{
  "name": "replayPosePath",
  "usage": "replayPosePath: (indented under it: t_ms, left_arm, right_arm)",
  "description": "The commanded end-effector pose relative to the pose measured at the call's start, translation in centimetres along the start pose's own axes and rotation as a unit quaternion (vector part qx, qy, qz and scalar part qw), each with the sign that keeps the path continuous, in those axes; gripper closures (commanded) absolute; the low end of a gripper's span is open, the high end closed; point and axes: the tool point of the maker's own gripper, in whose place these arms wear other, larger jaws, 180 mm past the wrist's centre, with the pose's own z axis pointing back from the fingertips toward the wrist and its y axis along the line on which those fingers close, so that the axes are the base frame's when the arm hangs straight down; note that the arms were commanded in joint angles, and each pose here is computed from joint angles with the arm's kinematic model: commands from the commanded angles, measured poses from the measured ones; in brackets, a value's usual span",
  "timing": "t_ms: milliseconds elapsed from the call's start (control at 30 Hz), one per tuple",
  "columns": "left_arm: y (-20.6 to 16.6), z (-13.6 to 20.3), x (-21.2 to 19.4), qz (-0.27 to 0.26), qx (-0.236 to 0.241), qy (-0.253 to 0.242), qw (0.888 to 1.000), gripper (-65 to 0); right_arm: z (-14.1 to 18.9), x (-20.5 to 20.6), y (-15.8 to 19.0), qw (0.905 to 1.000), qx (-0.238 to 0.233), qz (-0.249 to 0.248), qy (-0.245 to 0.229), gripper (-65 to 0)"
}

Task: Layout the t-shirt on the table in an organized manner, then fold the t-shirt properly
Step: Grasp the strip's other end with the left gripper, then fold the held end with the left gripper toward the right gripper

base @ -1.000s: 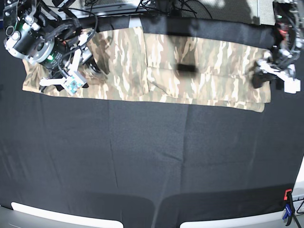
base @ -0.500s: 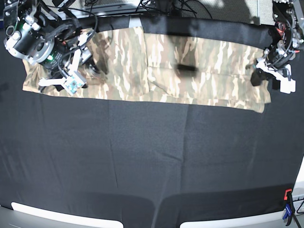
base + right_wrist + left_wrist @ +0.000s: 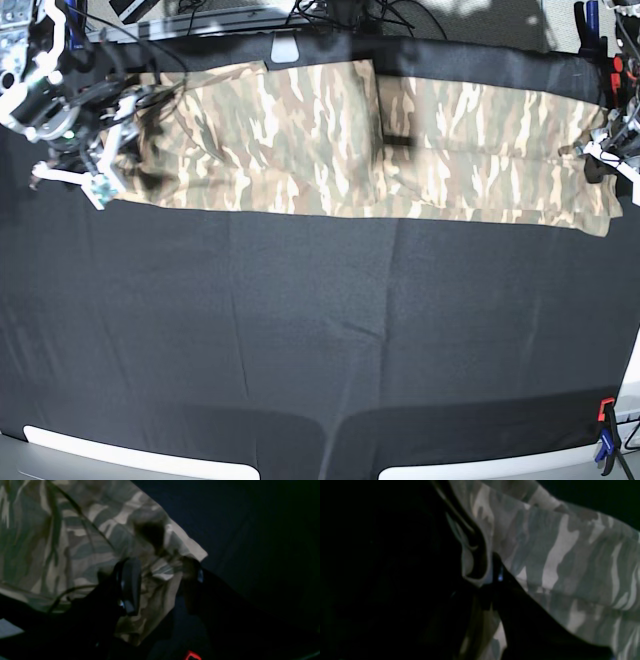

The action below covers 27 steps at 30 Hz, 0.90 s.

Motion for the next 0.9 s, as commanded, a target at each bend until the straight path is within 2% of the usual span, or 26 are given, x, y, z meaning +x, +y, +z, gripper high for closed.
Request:
replayPosePath:
  t_ms: [0,200,367,533,700,800,867]
  left_arm:
    - [-0.9,0.7,2.3,-0.015,-0.011,-0.033,0.999,0.0]
    - [-8.3,4.3,3.3,-0.030,-0.065,-0.096,0.993,0.0]
    - [-13.4,7.1,2.5,0.018,-0.124,-0.125,0.984,0.0]
    - [-19.2,7.6,1.2,0.038,-0.229,-0.086,0.969,0.0]
    - [-25.5,7.9,-1.3,0.019,-0.315,-0.038,0.948,0.0]
    - [-28.8,8.5,-2.8,0.004,-0.358,-0.015,0.934,0.0]
    - [-30.5,8.6,-3.7,-0.006,-0.366,-0.004,0.931,0.0]
  right_arm:
    - [0.3,0.7,-0.8,0.9998,-0.010,0.001,-0.015,-26.3]
    - [0.2,0.8,-1.0,0.9998,-0.011,-0.002,-0.018,-26.3]
    - [0.2,1.0,-1.0,0.9997,-0.012,-0.003,-0.023,-26.3]
    - [0.2,1.5,-0.8,0.9994,-0.002,-0.011,-0.034,-26.3]
    - [0.3,1.8,-0.2,0.9987,0.014,-0.024,-0.043,-26.3]
    - [0.3,1.8,-0.2,0.9987,0.014,-0.024,-0.043,-26.3]
    - [0.3,1.8,-0.2,0.9987,0.014,-0.024,-0.043,-26.3]
